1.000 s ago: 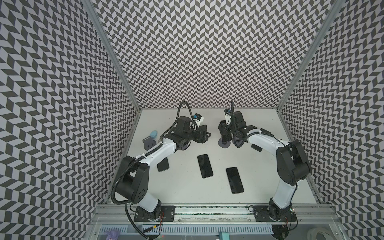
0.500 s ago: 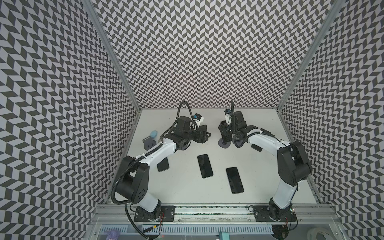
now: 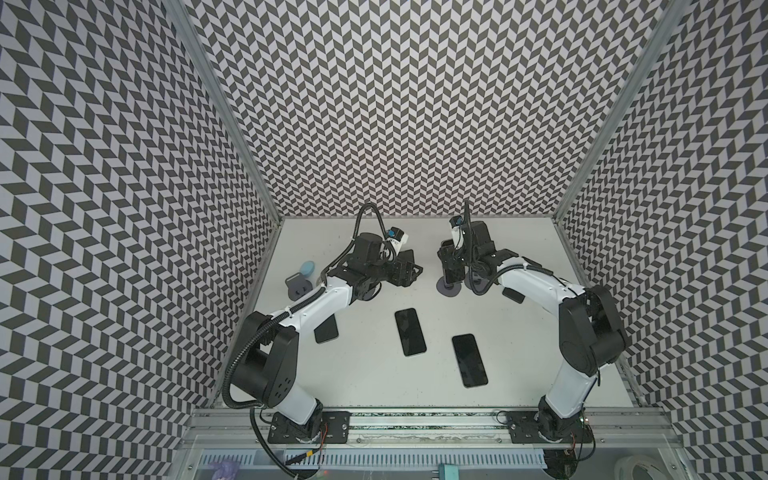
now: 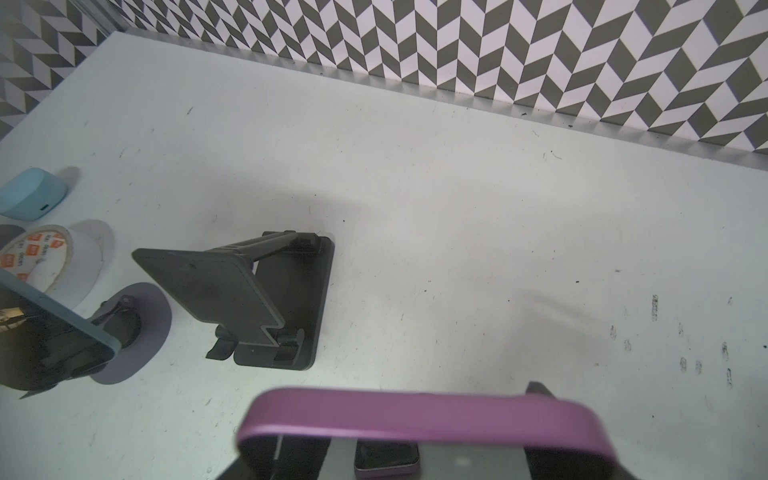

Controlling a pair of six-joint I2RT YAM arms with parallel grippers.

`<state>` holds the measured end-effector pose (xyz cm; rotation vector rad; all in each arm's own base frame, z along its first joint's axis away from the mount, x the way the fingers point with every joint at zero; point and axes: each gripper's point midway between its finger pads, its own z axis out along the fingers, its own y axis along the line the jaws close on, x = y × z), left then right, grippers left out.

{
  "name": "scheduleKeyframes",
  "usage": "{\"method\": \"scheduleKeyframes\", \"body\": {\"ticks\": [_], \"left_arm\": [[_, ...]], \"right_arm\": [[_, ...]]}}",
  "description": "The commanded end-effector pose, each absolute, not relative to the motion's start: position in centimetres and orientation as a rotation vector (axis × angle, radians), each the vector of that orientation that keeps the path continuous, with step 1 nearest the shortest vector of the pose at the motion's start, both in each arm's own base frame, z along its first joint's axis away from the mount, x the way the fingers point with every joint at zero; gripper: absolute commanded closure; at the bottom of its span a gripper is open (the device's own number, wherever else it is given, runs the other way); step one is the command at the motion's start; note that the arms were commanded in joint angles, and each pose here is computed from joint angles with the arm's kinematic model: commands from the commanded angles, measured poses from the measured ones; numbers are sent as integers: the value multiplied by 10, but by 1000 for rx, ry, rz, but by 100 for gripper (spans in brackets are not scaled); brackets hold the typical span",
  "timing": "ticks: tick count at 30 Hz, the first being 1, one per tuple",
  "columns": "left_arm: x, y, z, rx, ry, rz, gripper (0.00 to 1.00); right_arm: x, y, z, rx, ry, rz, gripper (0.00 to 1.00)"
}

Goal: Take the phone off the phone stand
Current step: 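Lift the purple-framed phone up off its stand with the right gripper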

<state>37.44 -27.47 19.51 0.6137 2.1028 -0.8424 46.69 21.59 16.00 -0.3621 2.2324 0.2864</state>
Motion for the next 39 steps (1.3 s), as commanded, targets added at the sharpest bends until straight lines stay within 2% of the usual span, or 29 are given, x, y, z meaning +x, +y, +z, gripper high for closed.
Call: {"method": "scheduleKeyframes", "body": {"ticks": [1,15,39], "left_arm": [[372,-279,208,630,2069,-858,22],[370,-279,211,633,2056,-847,22],[361,-289,211,678,2042,-811,22]], "right_arm": [[478,220,224,-338,2077,329,26],[453,212,270,-310,2007,381,27],[400,181,285,-237,2018,377,28]]}}
